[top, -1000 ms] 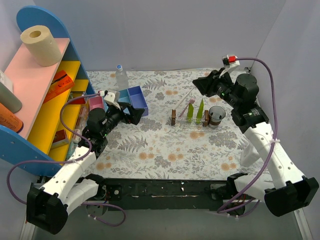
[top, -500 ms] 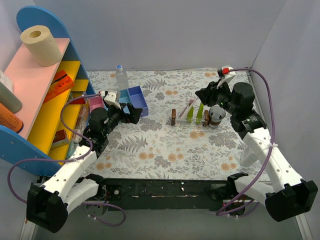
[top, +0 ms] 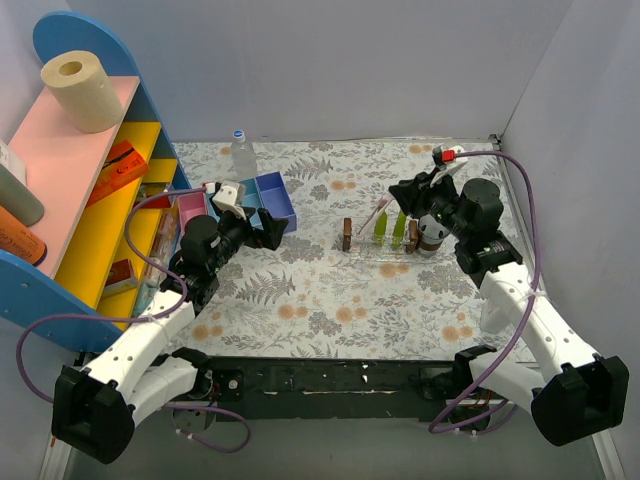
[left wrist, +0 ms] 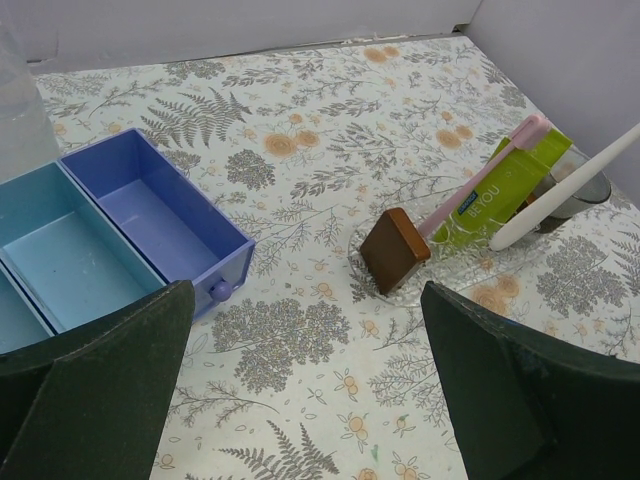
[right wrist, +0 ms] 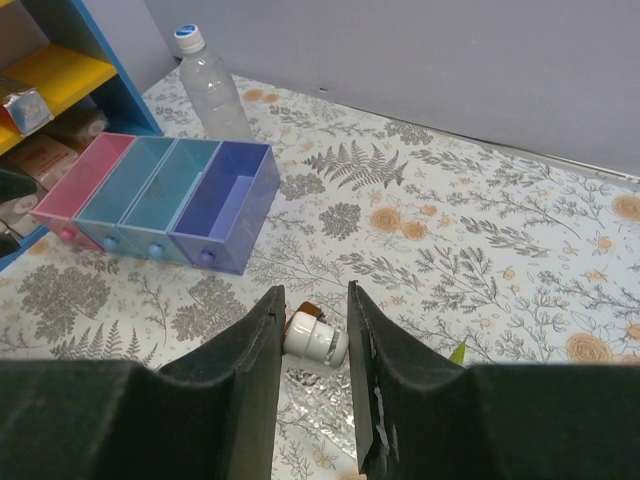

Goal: Prepare toiletry sets of a toothbrush and toothpaste on the tray

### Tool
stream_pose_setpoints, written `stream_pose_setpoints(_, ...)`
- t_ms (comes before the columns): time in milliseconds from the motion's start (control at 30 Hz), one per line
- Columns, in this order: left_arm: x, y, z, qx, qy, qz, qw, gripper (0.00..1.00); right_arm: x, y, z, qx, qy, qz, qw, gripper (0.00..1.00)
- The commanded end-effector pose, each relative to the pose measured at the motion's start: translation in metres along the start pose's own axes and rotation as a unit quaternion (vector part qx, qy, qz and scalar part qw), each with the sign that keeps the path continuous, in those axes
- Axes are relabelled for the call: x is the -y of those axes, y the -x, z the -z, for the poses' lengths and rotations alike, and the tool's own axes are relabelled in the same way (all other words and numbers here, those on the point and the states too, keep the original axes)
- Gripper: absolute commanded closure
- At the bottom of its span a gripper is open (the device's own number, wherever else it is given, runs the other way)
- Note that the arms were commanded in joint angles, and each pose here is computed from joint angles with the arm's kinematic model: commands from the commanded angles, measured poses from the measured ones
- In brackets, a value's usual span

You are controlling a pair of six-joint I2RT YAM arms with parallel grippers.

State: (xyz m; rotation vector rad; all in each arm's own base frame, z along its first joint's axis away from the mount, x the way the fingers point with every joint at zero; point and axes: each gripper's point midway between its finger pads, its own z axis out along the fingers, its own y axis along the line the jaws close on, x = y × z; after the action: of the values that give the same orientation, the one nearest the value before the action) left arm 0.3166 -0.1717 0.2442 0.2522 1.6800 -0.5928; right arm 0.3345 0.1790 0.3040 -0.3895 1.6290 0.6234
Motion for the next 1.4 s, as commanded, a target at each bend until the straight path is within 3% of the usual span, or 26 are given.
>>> stream_pose_setpoints(0, 0.001, 0.006, -0.001, 0.005, 0.000, -0.012, 1.000, 0.02, 0.002, 0.027, -0.001, 0.066, -0.006, 0.024, 0.998, 0.99)
stream_pose_setpoints(1367, 0.004, -0.003, -0.004, -0.006, -0.006, -0.027, 1.000, 0.02, 0.019, -0.013, -0.031, 0.046, -0.014, 0.047, 0.998, 0.99)
